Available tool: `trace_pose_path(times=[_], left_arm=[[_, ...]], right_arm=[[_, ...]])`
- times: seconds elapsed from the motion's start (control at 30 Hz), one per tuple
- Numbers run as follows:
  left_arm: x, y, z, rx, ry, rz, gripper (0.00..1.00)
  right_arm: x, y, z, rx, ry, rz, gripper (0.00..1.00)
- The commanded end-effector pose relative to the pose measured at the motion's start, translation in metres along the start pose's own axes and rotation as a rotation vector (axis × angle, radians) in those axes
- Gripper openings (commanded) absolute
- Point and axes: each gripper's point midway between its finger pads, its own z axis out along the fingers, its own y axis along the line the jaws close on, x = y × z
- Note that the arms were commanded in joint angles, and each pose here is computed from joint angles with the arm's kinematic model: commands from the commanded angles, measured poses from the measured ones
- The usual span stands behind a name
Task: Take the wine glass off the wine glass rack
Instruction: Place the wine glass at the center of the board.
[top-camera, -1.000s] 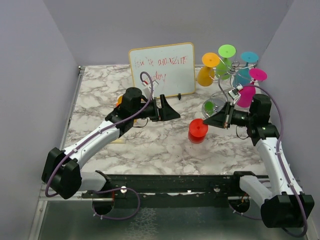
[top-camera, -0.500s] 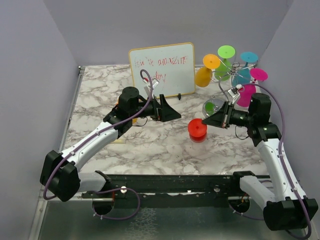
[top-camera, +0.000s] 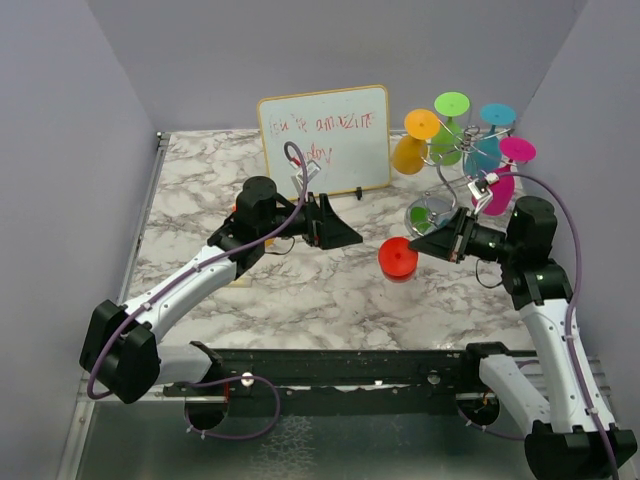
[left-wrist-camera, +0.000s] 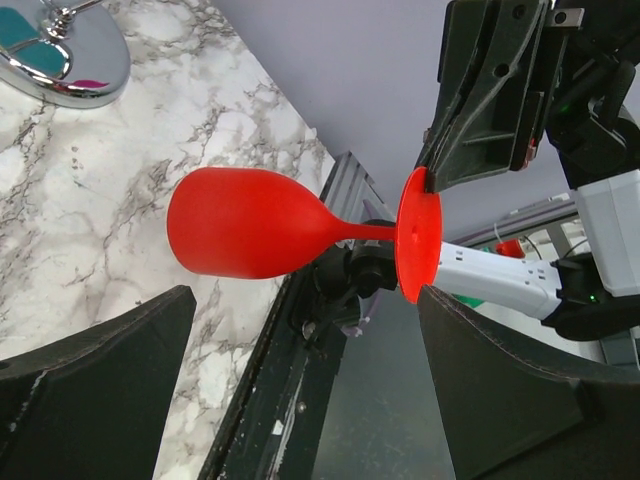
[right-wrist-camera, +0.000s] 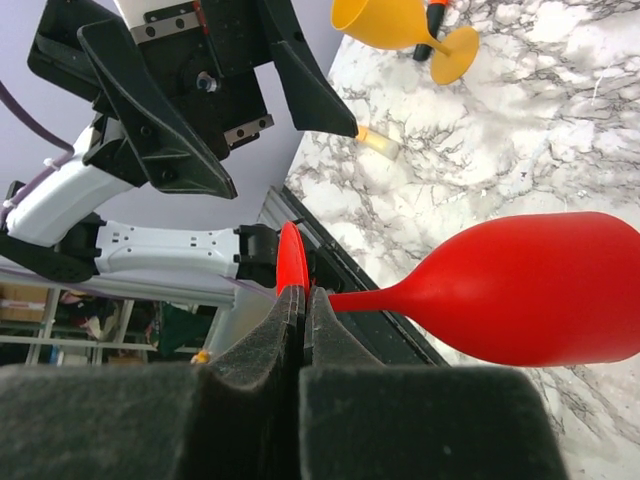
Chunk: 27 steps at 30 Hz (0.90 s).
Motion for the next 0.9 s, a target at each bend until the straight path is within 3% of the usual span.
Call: trace_pose_path(times=[0.0, 0.27, 0.37, 0.5, 0.73, 0.87], left_arm=[[0.002, -0.022, -0.004, 0.094, 0.026, 0.053, 0.94], [0.015, -0.023, -0.010, 0.119, 0.065, 0.057, 0.90], [0.009, -0.034, -0.012, 0.149, 0.057, 0.072, 0.75], [0.001, -0.044, -0.015, 0.174, 0.050, 0.100, 0.63], [0.006, -0.046, -0.017, 0.195, 0.088, 0.106, 0.32], [0.013, -0.052, -0.021, 0.233, 0.133, 0.117, 0.24]], right_arm=[[0.000, 0.025, -0.006, -0.063, 0.010, -0.043, 0.01], [-0.004, 0.044, 0.001, -0.062, 0.013, -0.076, 0.00], [-0.003, 0.046, 0.006, -0.055, 0.037, -0.085, 0.00], [0.004, 0.056, 0.018, -0.096, 0.082, -0.112, 0.00], [0.001, 0.050, 0.024, -0.059, 0.073, -0.123, 0.01], [0.001, 0.054, 0.024, -0.087, 0.078, -0.133, 0.01]])
